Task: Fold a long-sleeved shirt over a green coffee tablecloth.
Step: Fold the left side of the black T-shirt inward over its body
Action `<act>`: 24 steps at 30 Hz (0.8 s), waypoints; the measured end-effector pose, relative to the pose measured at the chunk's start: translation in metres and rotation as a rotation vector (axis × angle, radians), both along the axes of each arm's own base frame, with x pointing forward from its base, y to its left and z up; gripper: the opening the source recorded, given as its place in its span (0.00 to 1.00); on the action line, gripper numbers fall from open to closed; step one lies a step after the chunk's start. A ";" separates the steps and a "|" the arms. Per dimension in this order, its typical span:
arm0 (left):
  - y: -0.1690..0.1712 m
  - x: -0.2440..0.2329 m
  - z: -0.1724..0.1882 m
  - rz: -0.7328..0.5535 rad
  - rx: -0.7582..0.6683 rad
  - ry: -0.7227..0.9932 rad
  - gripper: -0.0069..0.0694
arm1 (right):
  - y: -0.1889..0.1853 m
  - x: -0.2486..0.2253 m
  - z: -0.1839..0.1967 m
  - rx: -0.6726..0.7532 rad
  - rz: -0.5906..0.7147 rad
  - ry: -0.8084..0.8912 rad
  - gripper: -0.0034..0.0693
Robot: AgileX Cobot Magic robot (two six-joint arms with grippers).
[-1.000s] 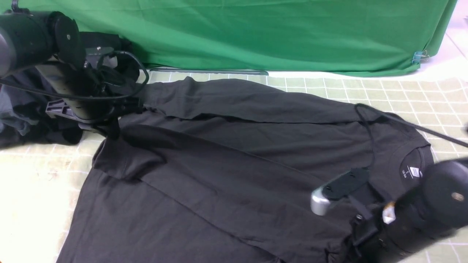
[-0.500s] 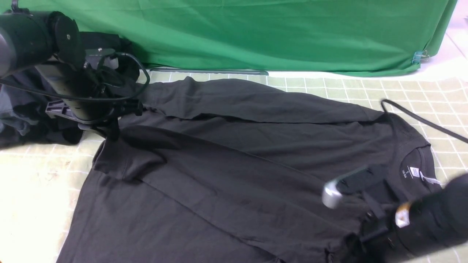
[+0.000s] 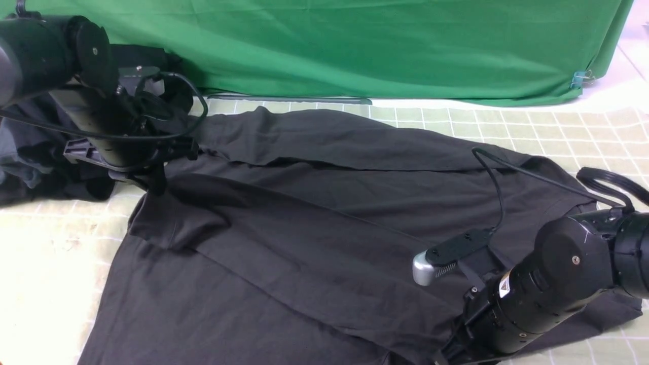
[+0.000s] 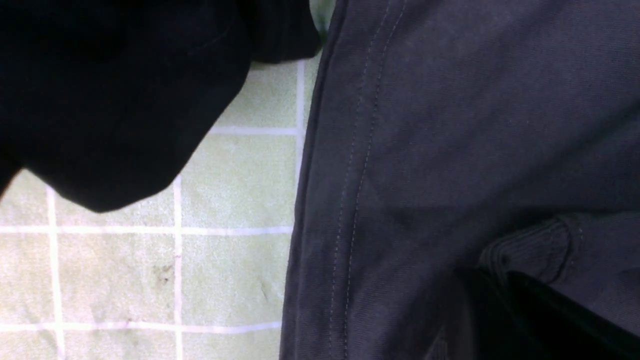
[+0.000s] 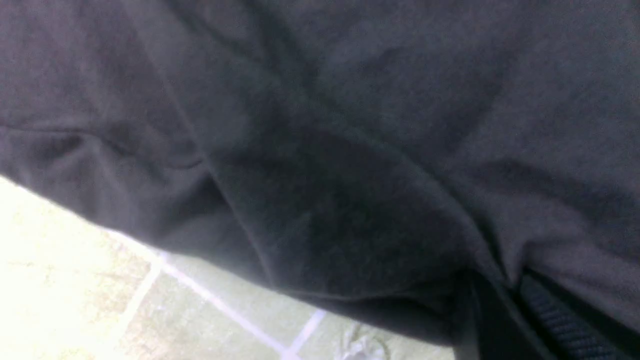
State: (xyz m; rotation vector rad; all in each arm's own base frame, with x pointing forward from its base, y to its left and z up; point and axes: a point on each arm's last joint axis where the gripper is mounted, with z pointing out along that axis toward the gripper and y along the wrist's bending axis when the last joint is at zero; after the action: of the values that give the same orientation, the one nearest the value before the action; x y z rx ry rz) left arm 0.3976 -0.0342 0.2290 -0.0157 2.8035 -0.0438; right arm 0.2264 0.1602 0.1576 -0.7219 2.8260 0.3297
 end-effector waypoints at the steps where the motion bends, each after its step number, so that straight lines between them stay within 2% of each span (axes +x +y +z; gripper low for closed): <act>1: 0.000 0.000 0.000 0.000 0.000 0.001 0.11 | -0.001 -0.002 0.001 0.002 -0.002 0.001 0.07; 12: 0.000 -0.011 0.025 0.003 -0.012 -0.027 0.11 | -0.026 -0.043 0.013 0.014 -0.005 0.011 0.06; 24: 0.000 -0.005 0.013 -0.041 0.006 -0.021 0.11 | -0.042 -0.073 0.041 0.053 -0.002 0.004 0.06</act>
State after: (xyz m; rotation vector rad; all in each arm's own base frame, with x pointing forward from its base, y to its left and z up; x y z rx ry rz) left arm 0.3923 -0.0344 0.2424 0.0436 2.7831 -0.0457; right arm 0.1533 0.1184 0.1982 -0.7087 2.8101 0.4054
